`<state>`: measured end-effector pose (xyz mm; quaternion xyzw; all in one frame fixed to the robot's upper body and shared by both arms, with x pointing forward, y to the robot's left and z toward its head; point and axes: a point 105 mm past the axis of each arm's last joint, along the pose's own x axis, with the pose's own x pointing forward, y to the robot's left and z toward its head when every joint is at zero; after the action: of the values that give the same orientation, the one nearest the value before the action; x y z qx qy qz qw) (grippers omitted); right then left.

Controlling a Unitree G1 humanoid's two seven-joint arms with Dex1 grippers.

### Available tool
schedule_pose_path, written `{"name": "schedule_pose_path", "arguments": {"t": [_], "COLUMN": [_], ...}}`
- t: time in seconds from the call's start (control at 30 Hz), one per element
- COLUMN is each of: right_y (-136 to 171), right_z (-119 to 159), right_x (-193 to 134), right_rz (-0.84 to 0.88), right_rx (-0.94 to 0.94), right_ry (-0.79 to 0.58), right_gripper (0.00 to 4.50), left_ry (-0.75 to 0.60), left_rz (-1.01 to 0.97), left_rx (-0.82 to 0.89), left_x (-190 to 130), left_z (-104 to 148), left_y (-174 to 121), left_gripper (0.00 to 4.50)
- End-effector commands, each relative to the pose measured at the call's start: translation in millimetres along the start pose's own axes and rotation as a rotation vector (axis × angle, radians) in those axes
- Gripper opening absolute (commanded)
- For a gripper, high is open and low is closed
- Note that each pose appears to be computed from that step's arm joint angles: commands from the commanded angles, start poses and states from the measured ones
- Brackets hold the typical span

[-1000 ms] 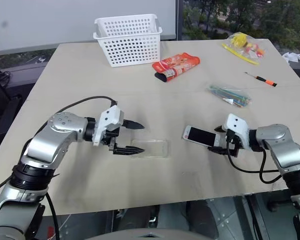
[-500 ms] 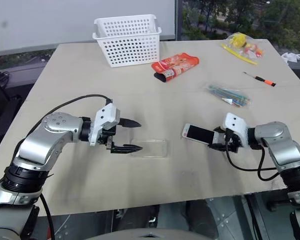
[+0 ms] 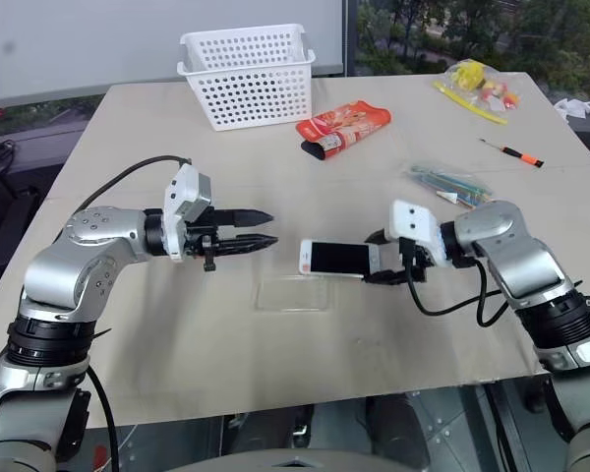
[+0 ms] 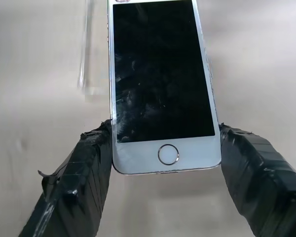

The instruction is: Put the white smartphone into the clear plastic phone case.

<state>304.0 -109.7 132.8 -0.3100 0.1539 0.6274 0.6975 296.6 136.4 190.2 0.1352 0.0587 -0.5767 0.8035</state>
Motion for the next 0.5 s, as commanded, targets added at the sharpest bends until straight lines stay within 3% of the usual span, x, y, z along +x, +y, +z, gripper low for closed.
{"name": "schedule_pose_path", "arguments": {"t": [0.03,0.27,0.5], "right_y": [-4,5,11], "right_z": [24,30,27], "right_x": [-1,4,9], "right_rz": [-0.009,0.018,0.028], "right_rx": [-0.088,-0.117,-0.120], "right_ry": [-0.018,0.042,0.089], "right_gripper": [2.89,2.89,2.89], "left_ry": [0.041,0.190,0.211], "left_rz": [-0.065,-0.146,-0.178], "left_rx": [0.045,0.054,0.049], "left_x": [8,22,32], "left_z": [-2,-41,-53], "left_y": [-17,-37,-40], "left_gripper": [0.09,0.09,0.09]}}
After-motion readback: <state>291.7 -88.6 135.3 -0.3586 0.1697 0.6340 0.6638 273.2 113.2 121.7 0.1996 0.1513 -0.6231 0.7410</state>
